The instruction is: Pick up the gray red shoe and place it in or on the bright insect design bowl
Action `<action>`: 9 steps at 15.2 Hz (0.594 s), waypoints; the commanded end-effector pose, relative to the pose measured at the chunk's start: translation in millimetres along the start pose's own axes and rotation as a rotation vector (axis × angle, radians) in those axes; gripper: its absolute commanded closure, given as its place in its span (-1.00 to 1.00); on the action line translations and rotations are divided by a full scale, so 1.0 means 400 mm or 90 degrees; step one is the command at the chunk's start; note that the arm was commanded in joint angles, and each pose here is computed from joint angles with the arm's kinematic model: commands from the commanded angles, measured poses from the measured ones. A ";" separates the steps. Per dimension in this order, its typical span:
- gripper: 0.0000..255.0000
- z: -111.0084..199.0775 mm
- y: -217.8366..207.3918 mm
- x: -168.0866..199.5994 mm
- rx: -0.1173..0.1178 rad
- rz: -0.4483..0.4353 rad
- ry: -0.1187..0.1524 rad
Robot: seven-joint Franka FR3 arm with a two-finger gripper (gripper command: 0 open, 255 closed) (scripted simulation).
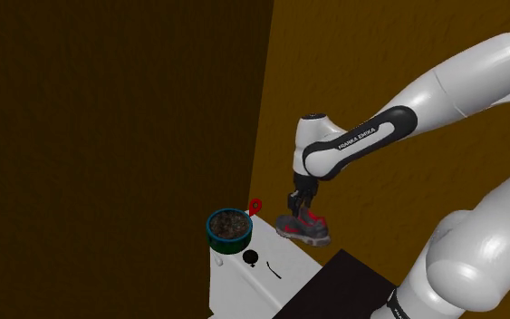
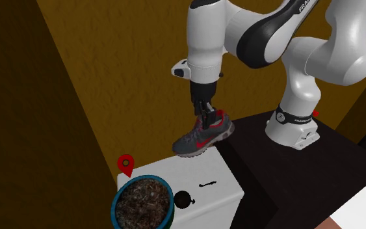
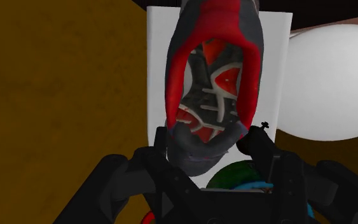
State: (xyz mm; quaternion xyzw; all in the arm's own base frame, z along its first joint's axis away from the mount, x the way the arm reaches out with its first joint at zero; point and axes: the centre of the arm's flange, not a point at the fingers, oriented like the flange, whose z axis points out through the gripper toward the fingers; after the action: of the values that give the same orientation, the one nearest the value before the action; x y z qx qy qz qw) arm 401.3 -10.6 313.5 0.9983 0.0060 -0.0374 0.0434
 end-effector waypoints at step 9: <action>1.00 -0.101 -0.144 0.264 0.000 0.000 0.000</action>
State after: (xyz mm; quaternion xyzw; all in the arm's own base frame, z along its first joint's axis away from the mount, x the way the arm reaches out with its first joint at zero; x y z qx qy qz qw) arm 498.4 42.2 336.0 0.9983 0.0063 -0.0376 0.0438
